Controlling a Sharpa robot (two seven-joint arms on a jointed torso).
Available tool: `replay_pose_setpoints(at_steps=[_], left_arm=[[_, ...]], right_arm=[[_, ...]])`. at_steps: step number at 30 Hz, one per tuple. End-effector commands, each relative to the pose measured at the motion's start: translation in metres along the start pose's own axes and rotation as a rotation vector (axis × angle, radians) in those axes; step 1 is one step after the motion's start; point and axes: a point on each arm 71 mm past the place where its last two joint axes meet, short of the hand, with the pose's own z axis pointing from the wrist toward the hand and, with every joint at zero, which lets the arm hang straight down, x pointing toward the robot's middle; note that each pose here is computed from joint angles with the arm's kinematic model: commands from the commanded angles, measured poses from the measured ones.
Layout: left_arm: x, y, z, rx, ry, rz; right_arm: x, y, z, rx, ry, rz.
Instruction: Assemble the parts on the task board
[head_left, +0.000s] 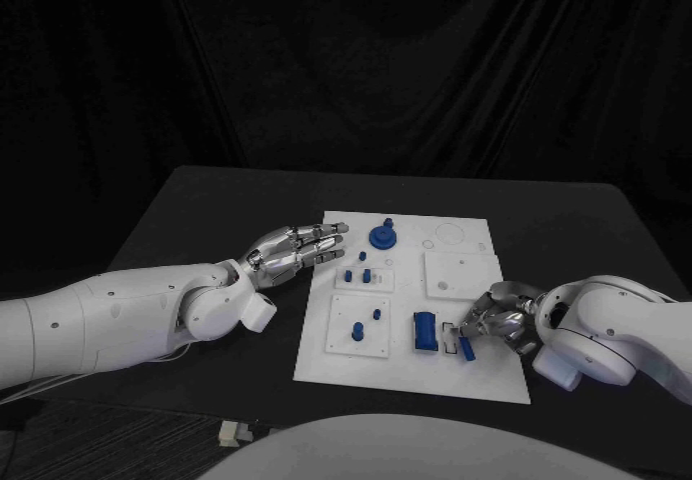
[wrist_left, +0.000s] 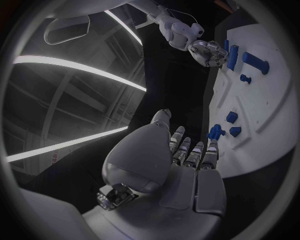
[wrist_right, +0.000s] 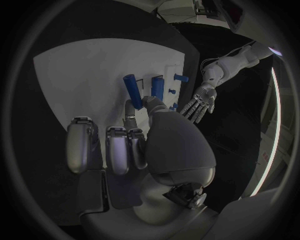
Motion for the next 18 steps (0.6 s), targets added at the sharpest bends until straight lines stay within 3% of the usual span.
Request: replay_pose_setpoints(at_steps=[1,18], left_arm=[[0.0018,0.0002,0.0006,0.006,0.012,-0.011],[0.0026,0.0009,0.0012,0.000,0.016,-0.013]], right_arm=[[0.0002,-0.0020,0.0013,0.044,0.022,0.119],[-0.0010,0.0016,0.0087,0.060,0.019,0.144]])
